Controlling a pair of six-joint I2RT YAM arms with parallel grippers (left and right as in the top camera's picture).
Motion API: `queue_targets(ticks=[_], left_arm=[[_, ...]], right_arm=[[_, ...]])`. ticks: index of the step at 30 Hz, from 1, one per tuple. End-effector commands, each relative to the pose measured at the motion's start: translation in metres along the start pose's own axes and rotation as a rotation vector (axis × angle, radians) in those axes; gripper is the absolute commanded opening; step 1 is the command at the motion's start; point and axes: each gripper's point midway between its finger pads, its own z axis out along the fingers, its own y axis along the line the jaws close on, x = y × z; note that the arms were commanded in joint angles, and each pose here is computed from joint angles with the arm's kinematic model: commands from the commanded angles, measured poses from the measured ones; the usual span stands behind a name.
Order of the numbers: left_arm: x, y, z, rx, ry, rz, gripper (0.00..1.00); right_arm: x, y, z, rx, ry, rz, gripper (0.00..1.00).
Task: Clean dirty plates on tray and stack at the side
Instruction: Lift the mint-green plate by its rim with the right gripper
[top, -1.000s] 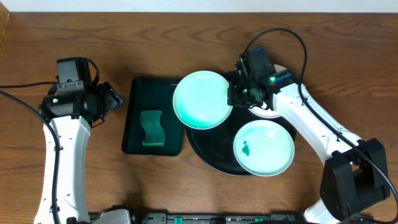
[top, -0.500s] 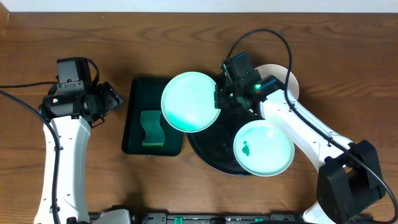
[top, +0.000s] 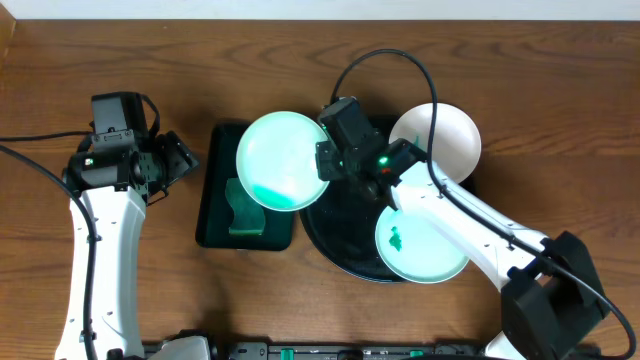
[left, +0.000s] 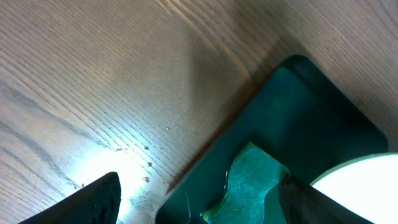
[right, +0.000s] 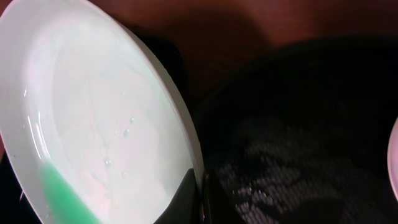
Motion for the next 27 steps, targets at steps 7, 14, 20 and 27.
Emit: queue_targets(ticks=[7,14,20,27], left_arm=[[-0.006,0.001,-0.005,-0.003,-0.018,0.001,0.82],[-0.006,0.001,-0.005,-0.003,-0.018,0.001,0.81],[-0.006,0.001,-0.005,-0.003,-0.018,0.001,0.81],[-0.006,0.001,-0.005,-0.003,-0.018,0.001,0.81]], right_arm=[[-0.02,0.01,0.022,0.014,-0.104,0.01,0.01],[-0.056,0.006,0.02,0.071,-0.253,0.009,0.01],[-0.078,0.004,0.014,0.114,-0.356,-0.038,0.01],[-0.086,0.008,0.021,0.123,-0.403,-0.085,0.01]])
